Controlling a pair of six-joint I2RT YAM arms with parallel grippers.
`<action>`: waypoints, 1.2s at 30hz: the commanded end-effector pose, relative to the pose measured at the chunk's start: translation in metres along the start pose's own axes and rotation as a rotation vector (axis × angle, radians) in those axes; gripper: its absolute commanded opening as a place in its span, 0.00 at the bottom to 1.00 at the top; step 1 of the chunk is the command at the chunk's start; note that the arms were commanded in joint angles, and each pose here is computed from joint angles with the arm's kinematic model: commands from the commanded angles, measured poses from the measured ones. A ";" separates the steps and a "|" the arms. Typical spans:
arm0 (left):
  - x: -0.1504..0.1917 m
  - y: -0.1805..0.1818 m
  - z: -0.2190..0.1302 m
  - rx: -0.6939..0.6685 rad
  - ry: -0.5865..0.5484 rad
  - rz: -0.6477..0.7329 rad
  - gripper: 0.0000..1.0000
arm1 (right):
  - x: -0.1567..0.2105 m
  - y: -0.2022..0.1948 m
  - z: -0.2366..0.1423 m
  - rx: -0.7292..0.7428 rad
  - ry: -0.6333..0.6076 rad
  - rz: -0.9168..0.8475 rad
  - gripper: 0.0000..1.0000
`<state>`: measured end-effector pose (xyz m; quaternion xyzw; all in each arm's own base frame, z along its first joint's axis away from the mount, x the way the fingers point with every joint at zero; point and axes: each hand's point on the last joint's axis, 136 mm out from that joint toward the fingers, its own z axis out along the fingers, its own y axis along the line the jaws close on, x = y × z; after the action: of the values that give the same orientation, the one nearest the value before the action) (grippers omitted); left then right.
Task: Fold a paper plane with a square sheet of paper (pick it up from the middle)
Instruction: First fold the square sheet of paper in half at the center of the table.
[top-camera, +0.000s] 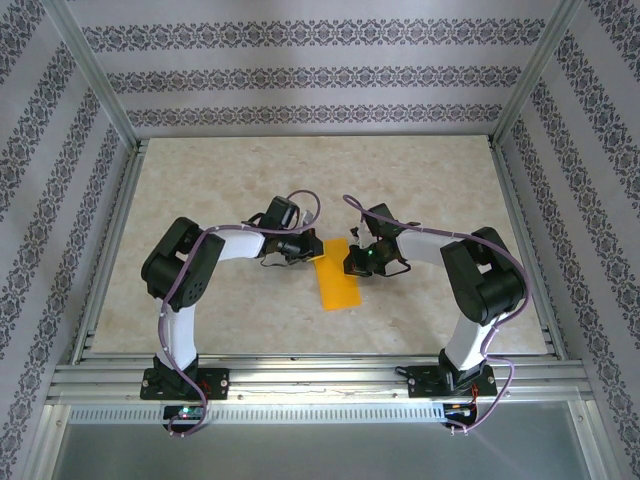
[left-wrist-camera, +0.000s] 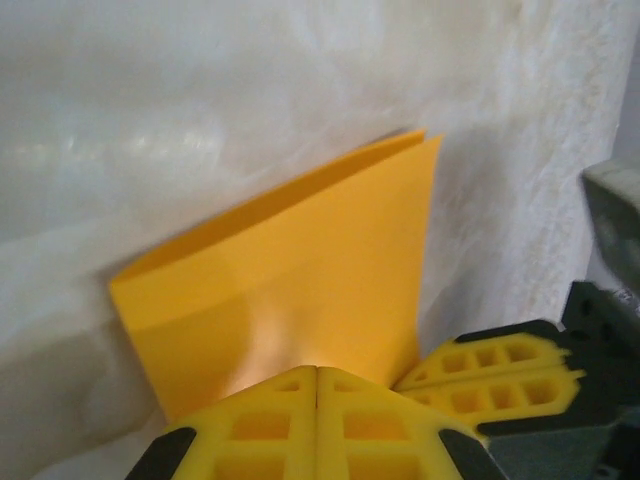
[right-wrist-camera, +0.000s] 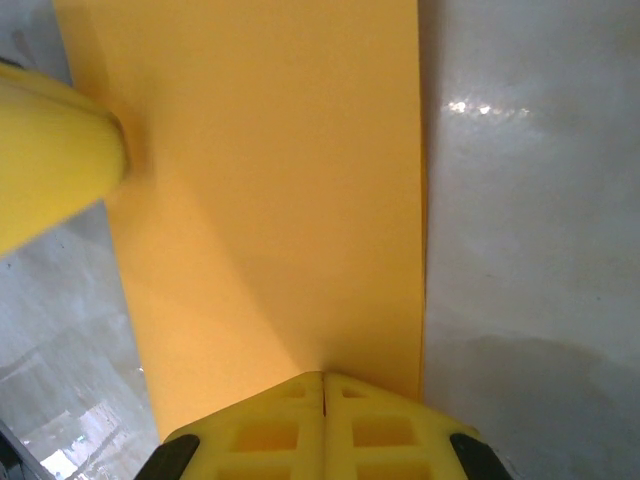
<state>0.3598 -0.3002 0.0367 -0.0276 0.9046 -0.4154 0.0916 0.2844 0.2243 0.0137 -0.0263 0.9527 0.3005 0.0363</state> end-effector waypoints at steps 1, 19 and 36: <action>-0.019 -0.010 -0.013 0.017 -0.037 0.021 0.03 | 0.027 -0.028 0.009 0.092 0.078 0.051 0.00; -0.016 0.045 0.006 -0.073 -0.008 -0.035 0.03 | 0.032 -0.034 0.009 0.112 0.086 0.063 0.00; -0.029 -0.015 -0.034 0.164 -0.110 0.048 0.09 | 0.031 -0.033 0.007 0.114 0.084 0.068 0.00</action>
<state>0.3751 -0.2779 0.0375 -0.0346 0.8877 -0.4454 0.1115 0.2837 0.2241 0.0134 -0.0272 0.9521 0.3022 0.0388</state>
